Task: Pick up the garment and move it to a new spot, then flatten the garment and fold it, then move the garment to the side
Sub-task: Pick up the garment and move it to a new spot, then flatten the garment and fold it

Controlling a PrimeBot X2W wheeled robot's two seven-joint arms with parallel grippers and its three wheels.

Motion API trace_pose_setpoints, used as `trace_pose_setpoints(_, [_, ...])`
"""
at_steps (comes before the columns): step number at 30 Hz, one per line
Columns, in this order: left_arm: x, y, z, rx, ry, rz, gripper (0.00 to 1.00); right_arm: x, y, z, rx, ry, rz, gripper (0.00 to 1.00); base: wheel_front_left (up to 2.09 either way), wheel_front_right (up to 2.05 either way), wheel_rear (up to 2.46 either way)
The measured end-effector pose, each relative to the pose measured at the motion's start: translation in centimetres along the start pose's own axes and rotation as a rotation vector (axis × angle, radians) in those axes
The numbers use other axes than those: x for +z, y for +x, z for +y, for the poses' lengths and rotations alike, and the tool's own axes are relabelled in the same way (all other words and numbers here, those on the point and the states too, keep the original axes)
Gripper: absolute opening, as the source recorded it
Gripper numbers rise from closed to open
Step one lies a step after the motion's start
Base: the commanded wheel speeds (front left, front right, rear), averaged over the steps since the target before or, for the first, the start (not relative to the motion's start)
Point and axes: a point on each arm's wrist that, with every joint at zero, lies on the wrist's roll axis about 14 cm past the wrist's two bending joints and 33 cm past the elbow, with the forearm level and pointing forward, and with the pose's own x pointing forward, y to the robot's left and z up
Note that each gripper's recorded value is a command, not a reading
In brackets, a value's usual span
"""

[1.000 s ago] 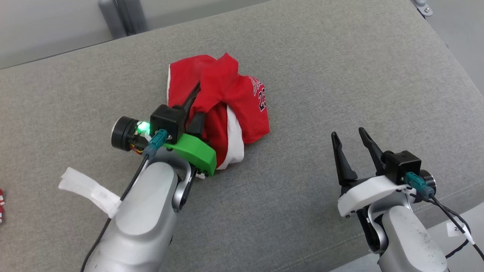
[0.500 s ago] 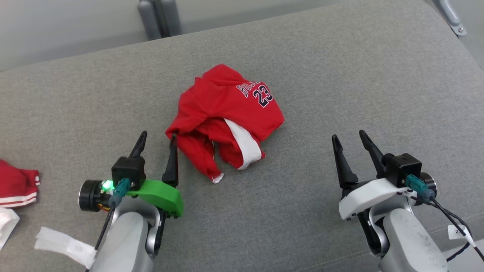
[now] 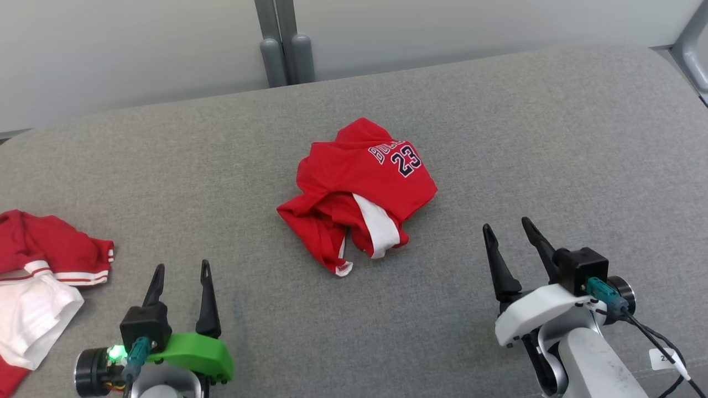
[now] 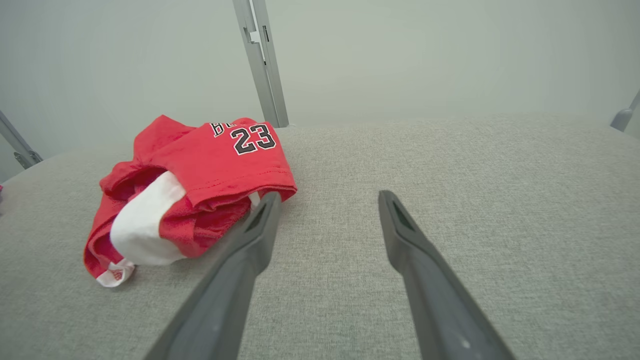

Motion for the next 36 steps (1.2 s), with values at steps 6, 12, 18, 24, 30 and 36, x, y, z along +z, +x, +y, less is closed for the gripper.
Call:
trace_pose_setpoints(6, [-0.2,-3.1,2.3,0.085,-0.006,0.000,1.00,0.0,-0.9,1.1,0.028,0.000,0.000,1.00,0.00,0.00,0.00])
trace_pose_setpoints(12, [-0.2,-4.3,2.3,0.103,-0.044,-0.006,1.00,-0.2,-0.6,2.5,0.067,0.000,0.004,1.00,0.00,0.00,0.00])
trace_pose_setpoints(18, [-0.2,-4.4,2.8,0.117,-0.045,-0.005,1.00,-1.1,0.0,4.8,0.139,0.003,0.031,1.00,0.00,0.00,0.00])
trace_pose_setpoints(24, [-0.8,-4.5,2.8,0.117,-0.062,0.014,1.00,-3.2,0.7,10.0,0.303,-0.004,0.095,1.00,0.00,0.00,0.00])
trace_pose_setpoints(30, [-1.4,-5.0,4.3,0.166,-0.068,0.033,1.00,-5.6,1.2,14.9,0.467,-0.027,0.168,1.00,0.00,0.00,0.00])
trace_pose_setpoints(36, [-2.2,-6.0,6.3,0.229,-0.062,0.056,1.00,-7.4,2.5,16.5,0.527,-0.072,0.212,1.00,0.00,0.00,0.00])
